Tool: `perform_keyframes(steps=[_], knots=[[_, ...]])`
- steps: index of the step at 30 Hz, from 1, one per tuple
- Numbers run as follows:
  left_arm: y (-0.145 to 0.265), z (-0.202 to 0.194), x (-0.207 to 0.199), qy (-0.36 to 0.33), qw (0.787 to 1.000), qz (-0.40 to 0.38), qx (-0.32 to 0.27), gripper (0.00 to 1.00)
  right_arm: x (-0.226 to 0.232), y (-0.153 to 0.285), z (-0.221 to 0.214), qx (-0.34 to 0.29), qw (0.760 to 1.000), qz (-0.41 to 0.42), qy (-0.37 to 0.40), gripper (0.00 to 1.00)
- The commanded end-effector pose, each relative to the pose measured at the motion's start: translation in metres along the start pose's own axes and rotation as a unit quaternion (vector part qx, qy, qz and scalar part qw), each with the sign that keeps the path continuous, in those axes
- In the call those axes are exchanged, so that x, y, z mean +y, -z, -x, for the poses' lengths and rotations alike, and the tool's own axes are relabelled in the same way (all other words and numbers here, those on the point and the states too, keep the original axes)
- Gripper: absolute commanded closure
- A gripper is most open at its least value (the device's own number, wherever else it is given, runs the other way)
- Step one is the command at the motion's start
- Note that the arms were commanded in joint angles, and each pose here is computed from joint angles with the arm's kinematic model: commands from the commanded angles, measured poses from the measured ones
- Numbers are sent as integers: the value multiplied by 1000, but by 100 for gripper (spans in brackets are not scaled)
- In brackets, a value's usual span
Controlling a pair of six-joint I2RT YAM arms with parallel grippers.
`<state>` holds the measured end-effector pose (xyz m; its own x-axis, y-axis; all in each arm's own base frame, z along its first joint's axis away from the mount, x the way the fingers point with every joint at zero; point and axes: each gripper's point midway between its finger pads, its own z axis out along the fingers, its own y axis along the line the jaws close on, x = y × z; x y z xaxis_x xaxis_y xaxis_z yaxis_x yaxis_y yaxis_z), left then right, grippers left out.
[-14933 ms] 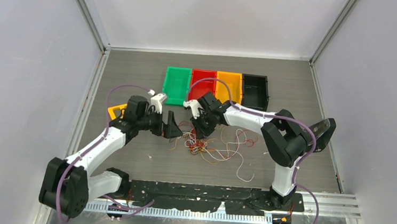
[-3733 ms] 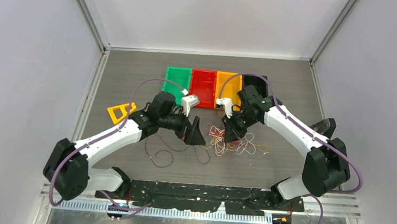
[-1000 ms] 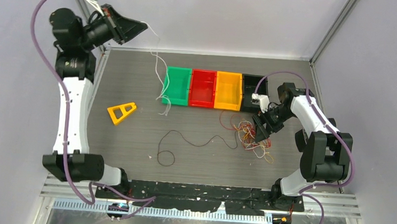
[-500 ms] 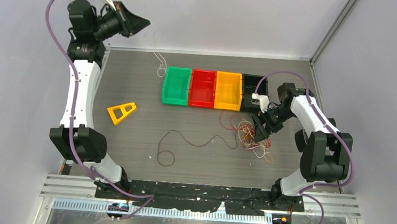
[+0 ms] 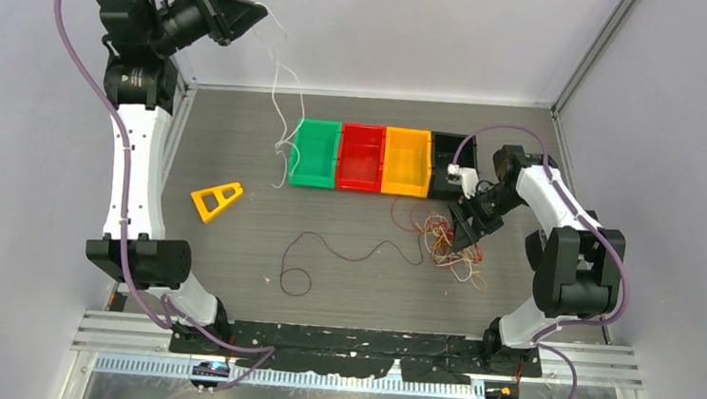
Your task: Untangle the cables
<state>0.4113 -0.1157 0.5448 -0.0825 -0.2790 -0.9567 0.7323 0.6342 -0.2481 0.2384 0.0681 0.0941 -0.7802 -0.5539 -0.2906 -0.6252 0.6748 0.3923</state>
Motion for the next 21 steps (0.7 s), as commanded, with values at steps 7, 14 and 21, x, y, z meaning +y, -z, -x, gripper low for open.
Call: perform_keyframes(steps=[7, 14, 21], knots=[[-20, -60, 22, 34, 998, -7, 46, 100, 0, -1, 8, -4, 1000, 14, 11, 23], [-47, -86, 57, 30, 998, 3, 53, 100, -4, -8, 7, 3, 1000, 20, 6, 24], [-56, -163, 60, 51, 992, -2, 118, 100, -5, -13, 2, 10, 1000, 22, 7, 24]])
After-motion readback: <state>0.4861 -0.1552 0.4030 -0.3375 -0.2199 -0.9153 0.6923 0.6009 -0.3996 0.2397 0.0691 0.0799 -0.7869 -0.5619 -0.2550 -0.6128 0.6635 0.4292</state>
